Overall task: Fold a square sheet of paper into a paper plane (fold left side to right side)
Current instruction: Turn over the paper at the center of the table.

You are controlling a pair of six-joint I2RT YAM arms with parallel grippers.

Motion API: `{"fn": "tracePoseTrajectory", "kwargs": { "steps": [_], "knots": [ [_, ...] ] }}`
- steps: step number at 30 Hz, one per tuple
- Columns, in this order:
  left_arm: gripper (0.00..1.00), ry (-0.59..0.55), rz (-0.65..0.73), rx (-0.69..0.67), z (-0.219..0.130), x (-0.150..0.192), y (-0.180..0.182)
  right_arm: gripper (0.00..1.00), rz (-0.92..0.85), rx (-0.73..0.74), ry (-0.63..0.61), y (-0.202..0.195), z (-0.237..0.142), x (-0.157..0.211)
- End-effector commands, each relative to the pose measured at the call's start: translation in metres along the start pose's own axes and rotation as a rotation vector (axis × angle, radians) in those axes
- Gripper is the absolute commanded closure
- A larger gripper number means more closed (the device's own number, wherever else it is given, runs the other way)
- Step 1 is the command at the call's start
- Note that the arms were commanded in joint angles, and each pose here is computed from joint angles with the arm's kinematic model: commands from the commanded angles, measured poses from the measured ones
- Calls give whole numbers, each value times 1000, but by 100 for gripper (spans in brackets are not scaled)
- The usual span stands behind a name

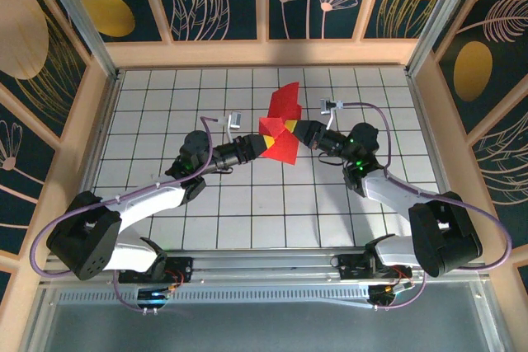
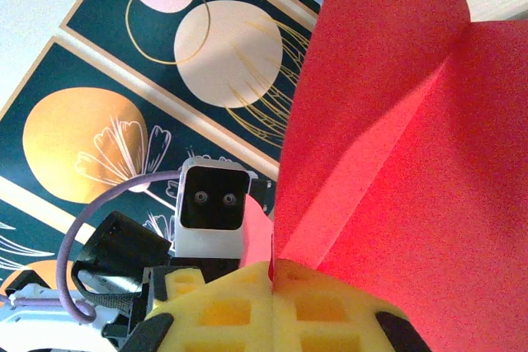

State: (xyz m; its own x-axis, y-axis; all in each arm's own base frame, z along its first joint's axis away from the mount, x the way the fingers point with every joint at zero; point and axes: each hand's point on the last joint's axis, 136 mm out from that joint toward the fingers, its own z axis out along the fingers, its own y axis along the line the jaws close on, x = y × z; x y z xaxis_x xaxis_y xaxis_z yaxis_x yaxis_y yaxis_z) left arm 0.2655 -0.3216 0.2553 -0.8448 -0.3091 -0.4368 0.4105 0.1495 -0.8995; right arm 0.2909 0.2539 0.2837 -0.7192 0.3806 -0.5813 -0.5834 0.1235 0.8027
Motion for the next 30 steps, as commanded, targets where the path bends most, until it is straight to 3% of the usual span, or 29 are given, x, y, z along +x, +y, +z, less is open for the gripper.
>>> {"fn": "tracePoseTrajectory", "kwargs": {
  "steps": [1, 12, 24, 30],
  "knots": [
    [61, -21, 40, 31, 1, -8, -15, 100, -39, -43, -2, 16, 0, -3],
    [65, -23, 45, 8, 0, -8, -12, 100, -52, 13, -7, 8, -12, -2],
    [86, -24, 40, -7, 0, -8, -9, 100, -47, 34, -5, 2, -15, 0],
    [96, -18, 40, -29, -1, -6, -4, 81, -53, 74, -13, -5, -19, -1]
  ]
}}
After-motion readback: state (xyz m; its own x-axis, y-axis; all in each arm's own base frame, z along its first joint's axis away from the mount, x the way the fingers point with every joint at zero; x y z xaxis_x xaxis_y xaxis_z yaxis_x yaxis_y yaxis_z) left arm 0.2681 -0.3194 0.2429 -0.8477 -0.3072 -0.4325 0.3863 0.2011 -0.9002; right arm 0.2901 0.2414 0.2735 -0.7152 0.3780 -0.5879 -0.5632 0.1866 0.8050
